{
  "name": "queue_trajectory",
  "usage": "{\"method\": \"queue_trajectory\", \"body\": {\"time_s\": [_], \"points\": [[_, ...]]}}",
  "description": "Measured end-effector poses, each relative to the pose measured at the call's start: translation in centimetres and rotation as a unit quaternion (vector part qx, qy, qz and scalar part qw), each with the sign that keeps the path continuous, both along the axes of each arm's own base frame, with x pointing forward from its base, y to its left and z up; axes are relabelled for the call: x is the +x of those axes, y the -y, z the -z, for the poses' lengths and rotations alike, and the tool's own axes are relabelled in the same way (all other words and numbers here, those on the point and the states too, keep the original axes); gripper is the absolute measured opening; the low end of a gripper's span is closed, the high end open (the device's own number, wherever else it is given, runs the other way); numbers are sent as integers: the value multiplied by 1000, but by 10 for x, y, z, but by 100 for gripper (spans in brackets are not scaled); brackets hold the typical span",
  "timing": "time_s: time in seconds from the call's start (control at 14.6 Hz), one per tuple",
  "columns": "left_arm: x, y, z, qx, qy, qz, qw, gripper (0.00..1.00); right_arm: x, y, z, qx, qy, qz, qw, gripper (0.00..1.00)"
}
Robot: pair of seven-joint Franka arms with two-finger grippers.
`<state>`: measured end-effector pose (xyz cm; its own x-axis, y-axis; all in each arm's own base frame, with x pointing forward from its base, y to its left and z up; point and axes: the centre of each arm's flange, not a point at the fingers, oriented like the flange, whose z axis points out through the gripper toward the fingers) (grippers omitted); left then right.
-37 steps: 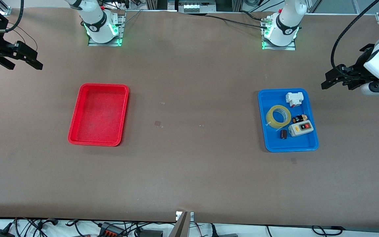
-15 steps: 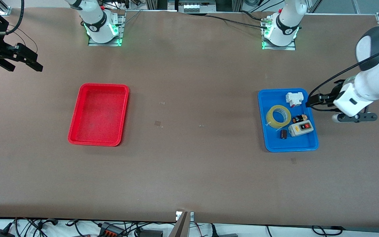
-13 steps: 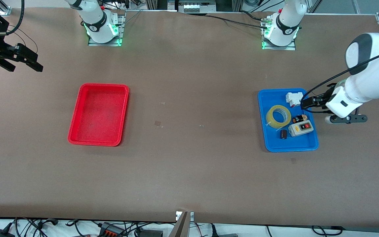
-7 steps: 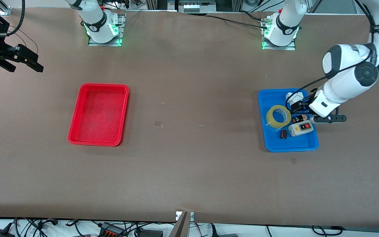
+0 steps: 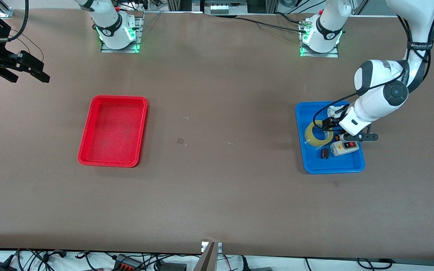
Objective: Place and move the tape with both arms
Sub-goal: 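Lower the left gripper and grasp the yellow tape roll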
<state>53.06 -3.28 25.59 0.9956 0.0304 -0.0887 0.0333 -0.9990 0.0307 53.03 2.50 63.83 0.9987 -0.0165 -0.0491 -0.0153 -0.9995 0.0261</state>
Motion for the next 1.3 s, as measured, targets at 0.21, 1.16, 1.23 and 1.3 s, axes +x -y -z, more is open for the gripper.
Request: {"method": "queue_trajectory", "body": {"time_s": [0.21,1.16,1.23,1.3], "points": [[-2,2,18,0,-12,2,1000,100,0,0,0,0,0,0,1000,99],[-7,3,64,0,-47,2,999,99,0,1,0,0,0,1,1000,99],[-8,3,67,0,-49,2,999,96,0,1,0,0,0,1,1000,99],[-8,3,69,0,-51,2,999,91,0,1,0,0,0,1,1000,99]]}}
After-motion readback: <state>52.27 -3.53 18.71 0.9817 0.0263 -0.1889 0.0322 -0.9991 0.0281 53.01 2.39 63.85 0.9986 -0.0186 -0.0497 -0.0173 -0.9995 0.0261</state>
